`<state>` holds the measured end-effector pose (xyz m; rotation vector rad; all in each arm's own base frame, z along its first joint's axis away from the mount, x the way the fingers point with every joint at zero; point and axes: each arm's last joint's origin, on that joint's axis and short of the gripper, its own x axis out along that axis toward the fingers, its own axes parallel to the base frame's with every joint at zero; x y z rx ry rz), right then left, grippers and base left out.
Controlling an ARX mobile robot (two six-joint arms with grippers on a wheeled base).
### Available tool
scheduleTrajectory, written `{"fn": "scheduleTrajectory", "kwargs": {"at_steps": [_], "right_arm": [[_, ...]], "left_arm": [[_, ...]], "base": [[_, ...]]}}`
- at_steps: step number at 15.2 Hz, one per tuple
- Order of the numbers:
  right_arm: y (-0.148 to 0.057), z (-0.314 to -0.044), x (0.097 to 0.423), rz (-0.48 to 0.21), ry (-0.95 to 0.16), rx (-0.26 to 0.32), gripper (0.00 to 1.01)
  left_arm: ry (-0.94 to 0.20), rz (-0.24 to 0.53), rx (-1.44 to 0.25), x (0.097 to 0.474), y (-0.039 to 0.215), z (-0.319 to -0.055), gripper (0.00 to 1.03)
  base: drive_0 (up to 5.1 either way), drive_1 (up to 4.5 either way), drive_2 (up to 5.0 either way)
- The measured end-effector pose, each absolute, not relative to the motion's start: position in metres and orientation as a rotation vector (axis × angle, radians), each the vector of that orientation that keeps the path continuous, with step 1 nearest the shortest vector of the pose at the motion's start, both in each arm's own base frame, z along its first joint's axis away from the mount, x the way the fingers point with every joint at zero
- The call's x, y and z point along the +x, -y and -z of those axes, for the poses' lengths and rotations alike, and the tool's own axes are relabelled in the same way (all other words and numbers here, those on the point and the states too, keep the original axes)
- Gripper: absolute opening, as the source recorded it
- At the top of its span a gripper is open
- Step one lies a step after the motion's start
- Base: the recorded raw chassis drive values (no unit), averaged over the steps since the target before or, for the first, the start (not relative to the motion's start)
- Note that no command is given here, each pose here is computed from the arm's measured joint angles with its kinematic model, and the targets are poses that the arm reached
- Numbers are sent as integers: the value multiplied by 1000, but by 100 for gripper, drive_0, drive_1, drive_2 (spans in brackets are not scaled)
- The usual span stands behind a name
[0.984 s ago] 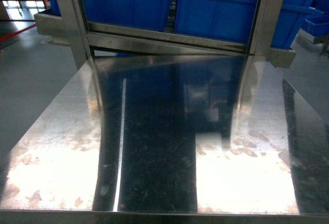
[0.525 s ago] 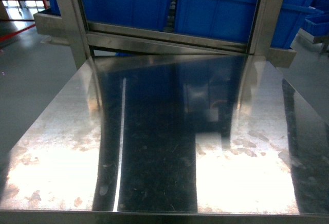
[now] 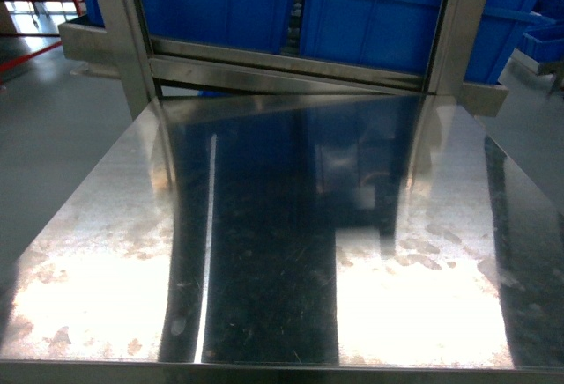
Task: Pick capacitor and pack into box
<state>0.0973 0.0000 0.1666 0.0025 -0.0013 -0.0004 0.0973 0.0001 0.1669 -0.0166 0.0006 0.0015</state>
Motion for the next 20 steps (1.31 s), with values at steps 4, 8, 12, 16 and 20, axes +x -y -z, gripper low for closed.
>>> {"fn": "scheduleTrajectory", "kwargs": {"at_steps": [4,8,12,16,20], "right_arm": [[0,-167,97,0,2,2,98],[0,-167,97,1,4,2,98],[0,-167,97,0,2,2,98],[0,-167,97,0,3,2,98],[0,-167,97,1,1,3,98]], "left_arm": [[-1,-2,-17,97,0,-167,43],[4,-2,-17,97,0,-167,43],[1,-3,-15,97,0,-167,43],[0,-2,-14,97,0,-167,43],[-1,-2,-14,97,0,-167,43]], "base": [[0,0,0],[0,0,0],[0,0,0],[0,0,0],[0,0,0]]}}
